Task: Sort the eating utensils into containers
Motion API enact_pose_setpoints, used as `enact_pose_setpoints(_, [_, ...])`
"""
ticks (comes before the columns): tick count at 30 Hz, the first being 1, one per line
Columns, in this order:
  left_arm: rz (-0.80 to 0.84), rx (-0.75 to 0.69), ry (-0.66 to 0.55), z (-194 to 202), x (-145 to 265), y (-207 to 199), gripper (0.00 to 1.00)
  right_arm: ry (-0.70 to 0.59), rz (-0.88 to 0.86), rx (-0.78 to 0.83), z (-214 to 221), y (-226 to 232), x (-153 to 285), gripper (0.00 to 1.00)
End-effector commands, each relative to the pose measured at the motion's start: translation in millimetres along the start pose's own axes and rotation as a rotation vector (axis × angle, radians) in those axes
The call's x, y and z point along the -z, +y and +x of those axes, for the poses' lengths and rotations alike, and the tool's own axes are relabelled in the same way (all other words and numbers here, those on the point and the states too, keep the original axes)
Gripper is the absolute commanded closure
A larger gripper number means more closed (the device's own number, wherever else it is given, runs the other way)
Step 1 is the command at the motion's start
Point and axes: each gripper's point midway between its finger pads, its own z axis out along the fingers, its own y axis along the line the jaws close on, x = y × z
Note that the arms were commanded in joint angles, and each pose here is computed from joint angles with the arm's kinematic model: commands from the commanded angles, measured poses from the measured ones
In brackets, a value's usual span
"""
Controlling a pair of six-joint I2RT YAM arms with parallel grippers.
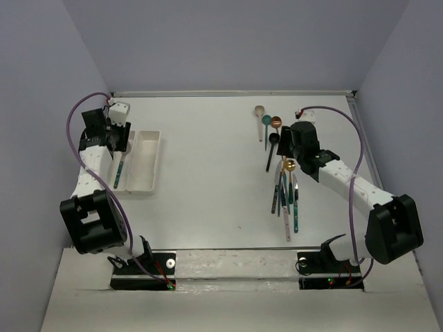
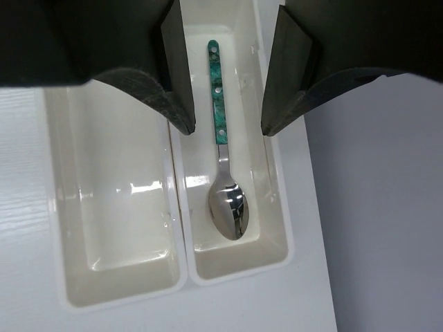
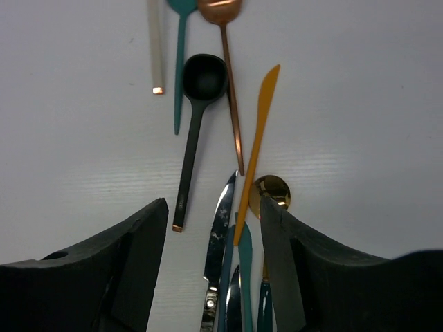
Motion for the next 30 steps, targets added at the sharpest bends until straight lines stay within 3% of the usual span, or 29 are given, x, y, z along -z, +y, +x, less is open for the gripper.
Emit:
enact_pose_setpoints(1, [0.044,-0.024,-0.105,-11,22,-13,0.44,0.153,0.079,-0.008,30,-19,14,0.40])
enact_pose_setpoints(9, [0.090,-0.054,-0.220,-29,40,-25,0.40,0.372,0.190,-0.042,101,-51,44,0.48])
enact_pose_setpoints(13, [0.134,-0.064,-0.258,-34,44,-34,0.39,0.464,0.079,-0.069,127,-35,53,0.49])
enact_pose_setpoints(30, [0.189,-0.075,-0.277,-30,41,-46,0.36,0.507,0.197,-0.027,146,-48,22,0.69])
